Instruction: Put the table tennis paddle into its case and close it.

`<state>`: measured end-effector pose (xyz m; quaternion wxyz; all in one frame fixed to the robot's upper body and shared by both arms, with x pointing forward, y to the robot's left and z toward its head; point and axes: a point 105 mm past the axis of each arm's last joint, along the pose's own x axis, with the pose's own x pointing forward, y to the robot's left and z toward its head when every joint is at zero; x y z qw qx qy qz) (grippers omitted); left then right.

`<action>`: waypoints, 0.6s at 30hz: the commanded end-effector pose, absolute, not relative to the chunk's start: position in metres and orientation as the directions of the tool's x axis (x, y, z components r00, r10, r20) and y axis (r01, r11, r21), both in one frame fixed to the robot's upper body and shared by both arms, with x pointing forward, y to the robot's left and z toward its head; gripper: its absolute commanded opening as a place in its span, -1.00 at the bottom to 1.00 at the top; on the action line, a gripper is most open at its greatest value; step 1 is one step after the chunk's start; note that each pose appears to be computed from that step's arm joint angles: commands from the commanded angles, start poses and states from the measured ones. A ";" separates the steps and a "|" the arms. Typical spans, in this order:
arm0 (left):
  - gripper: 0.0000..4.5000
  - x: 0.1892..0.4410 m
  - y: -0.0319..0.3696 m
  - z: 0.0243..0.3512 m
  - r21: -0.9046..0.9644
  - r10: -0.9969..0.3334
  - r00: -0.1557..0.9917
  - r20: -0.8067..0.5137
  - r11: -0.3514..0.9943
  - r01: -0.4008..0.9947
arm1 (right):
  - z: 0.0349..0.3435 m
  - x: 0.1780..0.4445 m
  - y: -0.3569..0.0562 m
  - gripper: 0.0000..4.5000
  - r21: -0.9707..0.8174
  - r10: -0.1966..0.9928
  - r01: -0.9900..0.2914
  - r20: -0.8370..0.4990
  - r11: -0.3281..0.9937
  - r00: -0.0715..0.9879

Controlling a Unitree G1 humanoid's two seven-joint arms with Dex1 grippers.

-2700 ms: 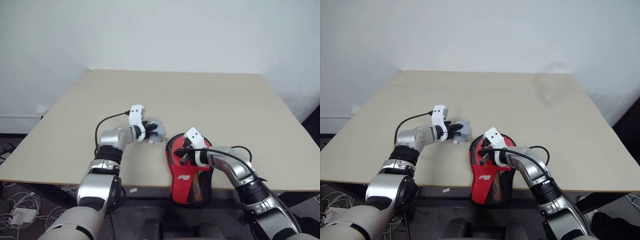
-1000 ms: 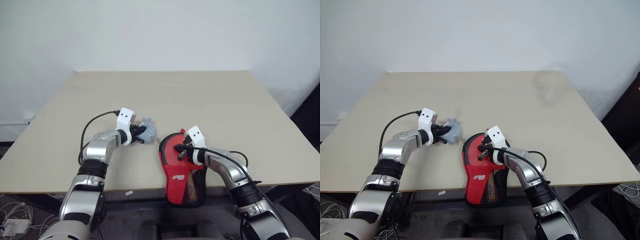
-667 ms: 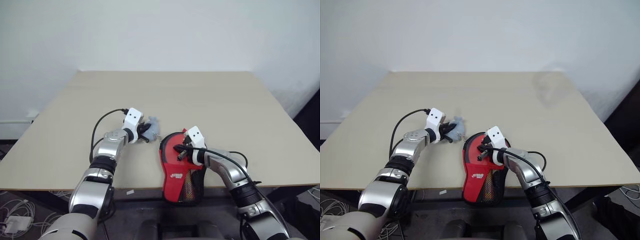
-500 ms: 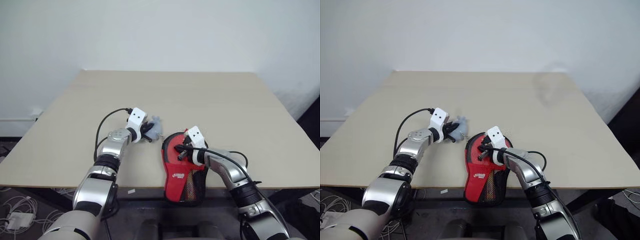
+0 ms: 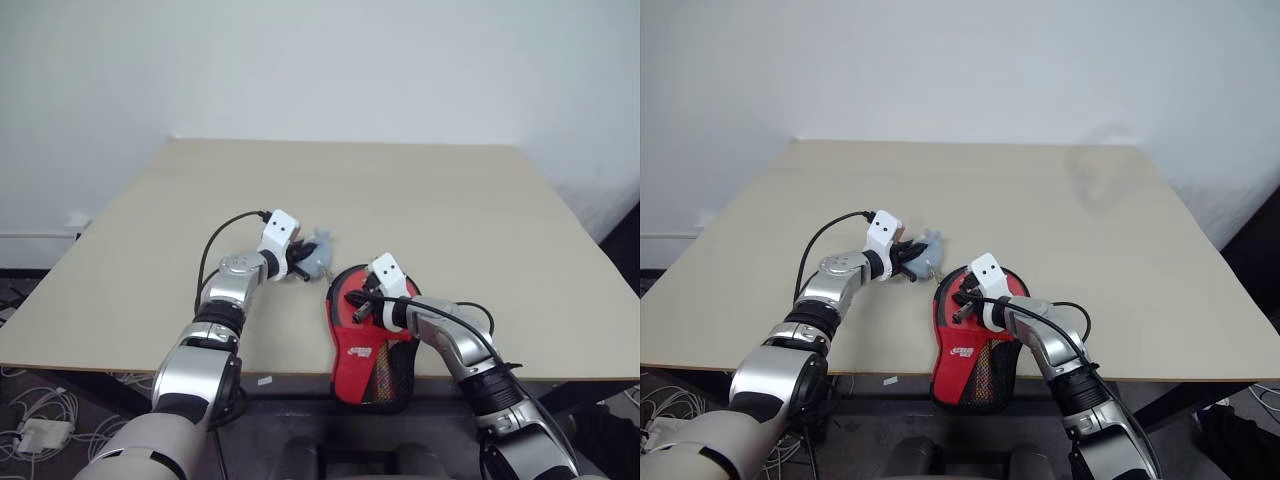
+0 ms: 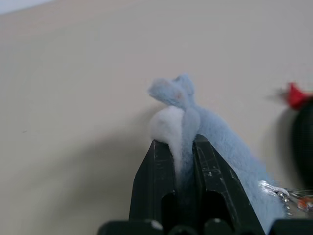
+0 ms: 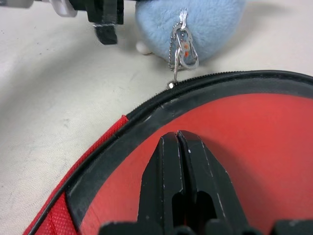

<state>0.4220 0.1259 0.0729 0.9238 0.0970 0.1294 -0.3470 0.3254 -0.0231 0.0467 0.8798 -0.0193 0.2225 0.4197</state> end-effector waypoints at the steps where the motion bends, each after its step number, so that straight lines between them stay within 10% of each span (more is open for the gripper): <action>1: -1.00 0.417 0.114 0.099 0.194 -0.711 0.636 -0.299 0.608 0.770 | 0.039 0.322 -0.023 -0.98 0.163 0.724 -0.746 -0.439 0.646 0.532; 9: -1.00 0.396 0.123 0.099 0.339 -0.759 0.481 -0.438 0.357 0.871 | 0.039 0.323 -0.021 -0.98 0.166 0.729 -0.750 -0.439 0.641 0.526; 18: -1.00 0.422 0.121 0.115 0.443 -0.704 0.580 -0.410 0.402 0.801 | 0.039 0.323 -0.022 -0.98 0.166 0.725 -0.745 -0.438 0.646 0.531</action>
